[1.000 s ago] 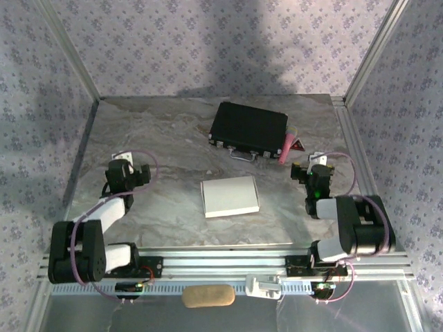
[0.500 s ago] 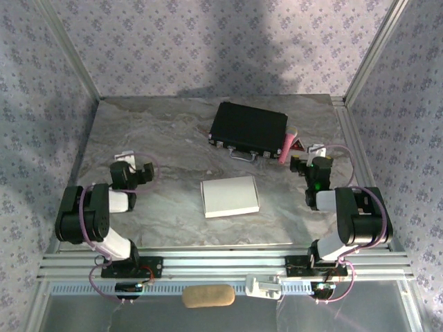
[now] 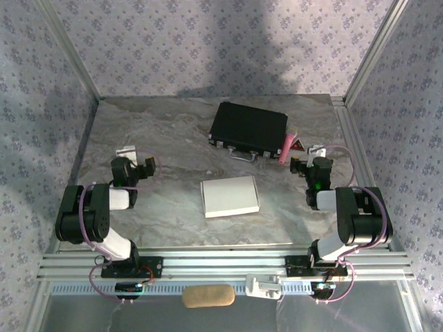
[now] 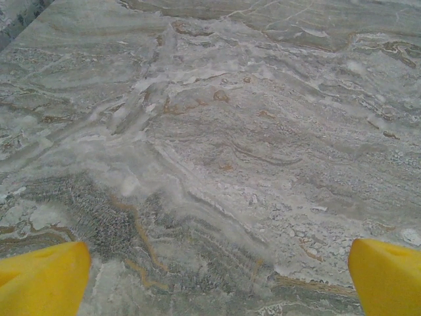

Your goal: Fold the paper box

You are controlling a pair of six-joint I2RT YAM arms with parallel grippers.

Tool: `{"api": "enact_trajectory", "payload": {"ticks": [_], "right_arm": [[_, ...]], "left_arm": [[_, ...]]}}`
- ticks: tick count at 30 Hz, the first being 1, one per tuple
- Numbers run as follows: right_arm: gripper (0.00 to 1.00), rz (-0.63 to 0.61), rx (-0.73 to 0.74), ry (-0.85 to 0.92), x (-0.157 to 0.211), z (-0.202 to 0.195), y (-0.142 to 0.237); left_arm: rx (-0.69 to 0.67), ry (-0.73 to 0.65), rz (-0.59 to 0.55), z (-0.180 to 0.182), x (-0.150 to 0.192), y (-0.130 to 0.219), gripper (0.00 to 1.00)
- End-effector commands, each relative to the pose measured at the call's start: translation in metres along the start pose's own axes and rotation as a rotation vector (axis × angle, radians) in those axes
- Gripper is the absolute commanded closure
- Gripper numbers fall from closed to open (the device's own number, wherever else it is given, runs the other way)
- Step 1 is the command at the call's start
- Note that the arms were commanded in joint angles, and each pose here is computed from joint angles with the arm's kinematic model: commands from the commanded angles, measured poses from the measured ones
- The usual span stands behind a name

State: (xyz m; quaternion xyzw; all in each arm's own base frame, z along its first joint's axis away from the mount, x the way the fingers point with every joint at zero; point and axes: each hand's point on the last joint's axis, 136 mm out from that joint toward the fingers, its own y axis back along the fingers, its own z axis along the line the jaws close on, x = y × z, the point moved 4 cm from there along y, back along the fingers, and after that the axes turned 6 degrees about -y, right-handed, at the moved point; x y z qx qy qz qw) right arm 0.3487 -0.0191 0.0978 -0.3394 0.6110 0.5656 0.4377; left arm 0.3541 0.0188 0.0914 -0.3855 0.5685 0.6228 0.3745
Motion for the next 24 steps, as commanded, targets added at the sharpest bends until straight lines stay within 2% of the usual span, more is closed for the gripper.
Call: {"api": "enact_trajectory", "payload": {"ticks": [1, 24], "right_arm": [[0.01, -0.004, 0.002, -0.006, -0.0032, 0.0006, -0.0028], [0.01, -0.007, 0.007, -0.009, -0.0035, -0.0009, -0.0024]], "left_arm": [[0.002, -0.012, -0.049, -0.0007, -0.0141, 0.0005, 0.0], [-0.007, -0.025, -0.042, -0.0023, -0.0137, -0.0001, 0.0]]}}
